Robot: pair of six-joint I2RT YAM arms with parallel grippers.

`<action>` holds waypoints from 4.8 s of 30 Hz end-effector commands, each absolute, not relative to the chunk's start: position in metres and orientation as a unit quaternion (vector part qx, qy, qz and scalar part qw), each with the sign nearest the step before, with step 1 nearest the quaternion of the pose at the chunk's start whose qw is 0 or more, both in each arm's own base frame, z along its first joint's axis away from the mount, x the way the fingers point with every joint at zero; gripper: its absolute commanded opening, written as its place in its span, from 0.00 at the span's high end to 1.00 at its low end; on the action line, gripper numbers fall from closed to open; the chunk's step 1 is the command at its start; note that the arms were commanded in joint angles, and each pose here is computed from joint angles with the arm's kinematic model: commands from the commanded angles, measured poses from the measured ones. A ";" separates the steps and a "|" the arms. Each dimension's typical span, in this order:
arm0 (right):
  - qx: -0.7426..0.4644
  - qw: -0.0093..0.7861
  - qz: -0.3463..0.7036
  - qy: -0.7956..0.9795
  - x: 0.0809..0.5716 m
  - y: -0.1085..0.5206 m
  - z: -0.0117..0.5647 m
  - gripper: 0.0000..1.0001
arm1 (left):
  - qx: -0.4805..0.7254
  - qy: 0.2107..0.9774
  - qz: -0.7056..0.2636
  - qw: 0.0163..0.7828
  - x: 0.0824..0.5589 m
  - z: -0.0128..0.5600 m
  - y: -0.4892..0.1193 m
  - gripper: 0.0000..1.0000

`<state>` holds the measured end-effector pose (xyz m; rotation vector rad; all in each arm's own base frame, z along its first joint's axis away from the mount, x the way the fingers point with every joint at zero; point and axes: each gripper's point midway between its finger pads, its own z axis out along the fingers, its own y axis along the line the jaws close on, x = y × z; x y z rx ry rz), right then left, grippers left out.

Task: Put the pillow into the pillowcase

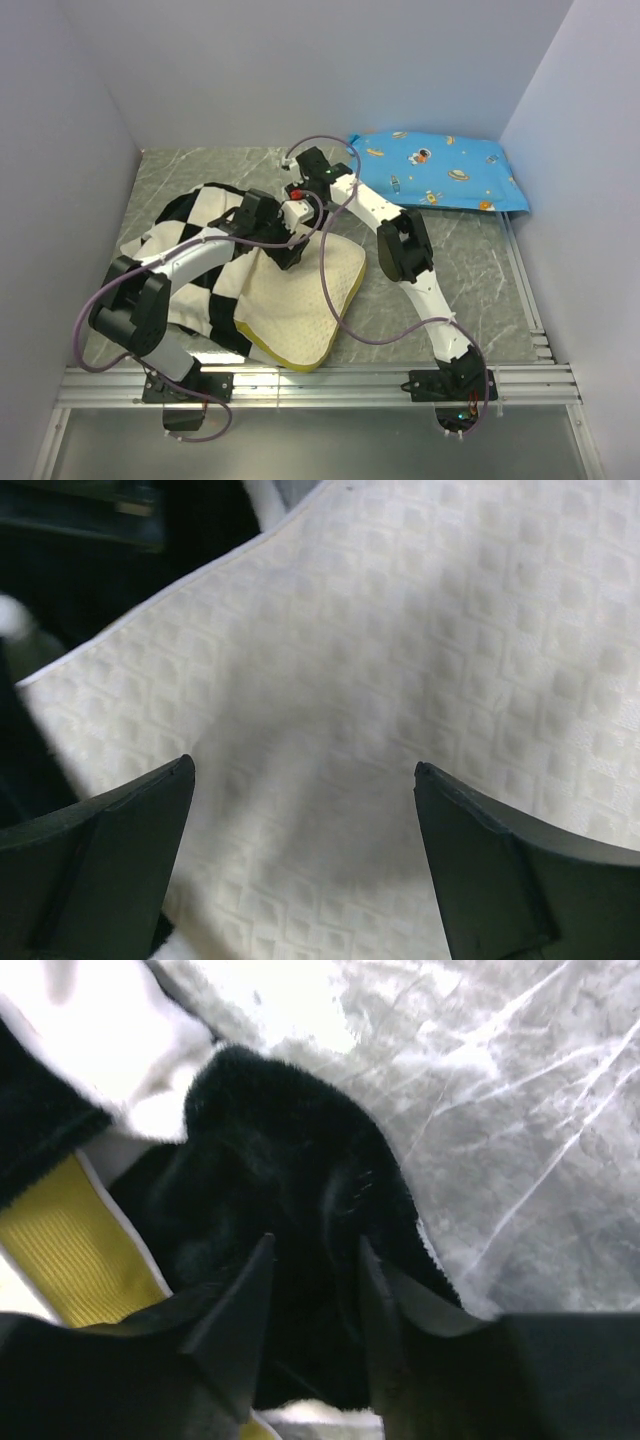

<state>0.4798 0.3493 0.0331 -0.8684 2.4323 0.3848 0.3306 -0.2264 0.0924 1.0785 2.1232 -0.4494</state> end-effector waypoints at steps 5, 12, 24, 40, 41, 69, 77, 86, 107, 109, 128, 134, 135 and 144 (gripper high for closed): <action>-0.352 0.193 0.108 0.910 0.453 0.327 0.002 0.90 | 0.431 0.829 -0.121 0.336 0.350 0.074 -0.222 0.01; -0.313 0.187 0.168 0.916 0.441 0.307 0.027 1.00 | 0.434 0.845 -0.118 0.290 0.342 0.049 -0.210 0.50; -0.324 0.168 0.185 0.913 0.354 0.216 0.076 1.00 | 0.341 0.868 -0.040 0.358 0.369 0.105 -0.142 1.00; -0.311 0.098 0.246 0.913 0.265 0.180 0.070 1.00 | 0.273 0.874 0.053 0.399 0.393 0.106 -0.114 1.00; -0.312 0.100 0.251 0.911 0.266 0.184 0.073 1.00 | 0.252 0.881 0.040 0.398 0.399 0.104 -0.120 1.00; -0.201 0.080 0.461 0.861 0.270 0.269 0.136 0.23 | 0.324 0.889 0.008 0.325 0.389 0.142 -0.110 0.39; -0.206 0.013 0.455 0.867 0.254 0.313 0.084 0.24 | 0.324 0.893 0.096 0.297 0.411 0.100 -0.069 0.50; -0.101 0.085 0.422 0.897 0.358 0.268 0.078 1.00 | 0.362 0.879 0.057 0.305 0.400 0.118 -0.100 1.00; -0.072 0.067 0.379 0.920 0.306 0.178 0.097 0.09 | 0.327 0.860 -0.263 0.292 0.337 0.151 -0.282 1.00; -0.084 0.046 0.413 0.906 0.295 0.198 0.093 0.09 | 0.316 0.860 -0.279 0.288 0.340 0.153 -0.291 1.00; -0.094 0.091 0.392 0.911 0.332 0.175 0.098 1.00 | 0.483 0.721 -0.428 0.252 0.223 0.203 -0.392 0.60; -0.119 0.130 0.315 0.933 0.351 0.143 0.091 1.00 | 0.287 0.772 -0.398 0.404 0.317 0.291 -0.250 0.24; -0.124 0.138 0.286 0.940 0.355 0.134 0.089 1.00 | 0.245 0.789 -0.355 0.439 0.340 0.299 -0.204 0.25; -0.138 0.163 0.300 0.930 0.342 0.136 0.114 0.91 | -0.006 0.917 0.027 0.397 0.385 0.176 0.076 0.24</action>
